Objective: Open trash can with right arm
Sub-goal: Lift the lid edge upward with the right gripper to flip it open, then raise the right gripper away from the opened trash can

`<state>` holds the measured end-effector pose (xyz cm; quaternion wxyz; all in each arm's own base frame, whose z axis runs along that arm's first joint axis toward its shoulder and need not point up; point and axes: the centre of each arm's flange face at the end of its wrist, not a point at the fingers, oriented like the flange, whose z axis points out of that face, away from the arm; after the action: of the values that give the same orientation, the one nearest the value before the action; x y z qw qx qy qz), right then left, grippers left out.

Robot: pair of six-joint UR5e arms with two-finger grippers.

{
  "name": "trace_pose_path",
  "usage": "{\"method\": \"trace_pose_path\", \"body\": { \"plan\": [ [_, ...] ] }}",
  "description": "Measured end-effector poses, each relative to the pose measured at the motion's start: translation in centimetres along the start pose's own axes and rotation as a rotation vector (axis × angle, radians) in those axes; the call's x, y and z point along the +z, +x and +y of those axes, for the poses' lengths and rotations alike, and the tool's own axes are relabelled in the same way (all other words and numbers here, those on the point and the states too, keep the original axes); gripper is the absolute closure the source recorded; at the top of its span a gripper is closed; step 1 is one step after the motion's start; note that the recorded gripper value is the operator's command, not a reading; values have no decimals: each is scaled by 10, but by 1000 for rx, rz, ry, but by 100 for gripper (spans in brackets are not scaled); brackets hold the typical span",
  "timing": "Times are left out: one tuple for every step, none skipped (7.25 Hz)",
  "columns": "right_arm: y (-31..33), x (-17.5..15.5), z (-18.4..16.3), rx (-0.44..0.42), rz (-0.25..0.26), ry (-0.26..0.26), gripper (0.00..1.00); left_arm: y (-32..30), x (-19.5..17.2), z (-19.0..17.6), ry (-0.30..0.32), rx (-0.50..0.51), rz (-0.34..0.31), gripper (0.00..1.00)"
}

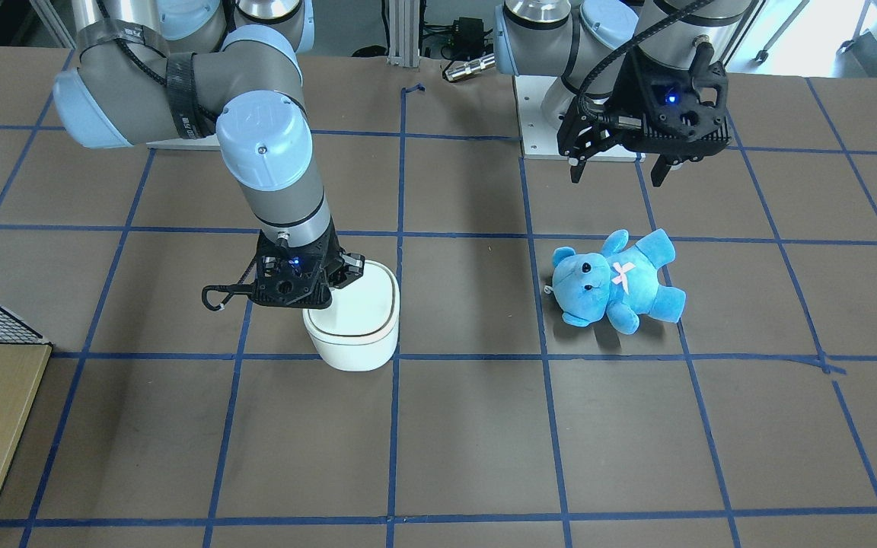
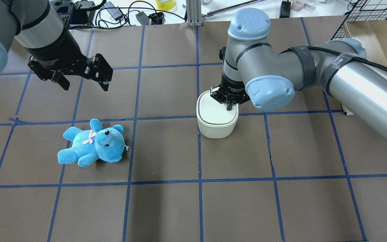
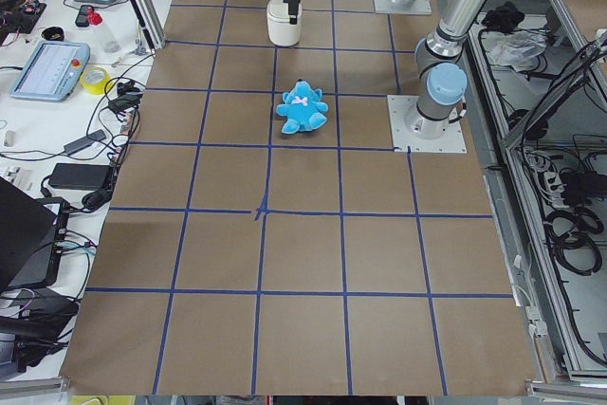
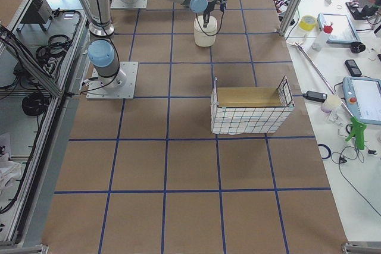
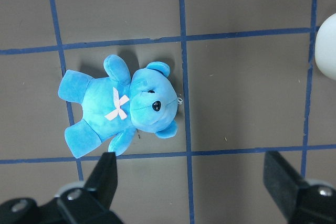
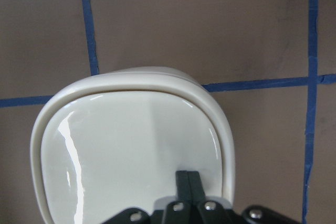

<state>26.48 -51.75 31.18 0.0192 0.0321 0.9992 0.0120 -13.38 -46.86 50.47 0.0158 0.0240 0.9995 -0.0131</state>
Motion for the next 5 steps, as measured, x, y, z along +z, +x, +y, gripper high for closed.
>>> {"method": "trace_pose_path", "body": {
  "plan": [
    [0,-4,-1,2,0,6,100,0,0,0,0,0,0,0],
    [0,-19,-2,5,-3,26,94,0,0,0,0,-1,0,0],
    [-1,-45,-2,6,-7,52,51,0,0,0,0,-1,0,0],
    [-1,-79,-3,9,-10,72,36,0,0,0,1,-1,0,0],
    [2,-115,-6,14,-10,80,36,0,0,0,0,0,0,0]
  ]
}}
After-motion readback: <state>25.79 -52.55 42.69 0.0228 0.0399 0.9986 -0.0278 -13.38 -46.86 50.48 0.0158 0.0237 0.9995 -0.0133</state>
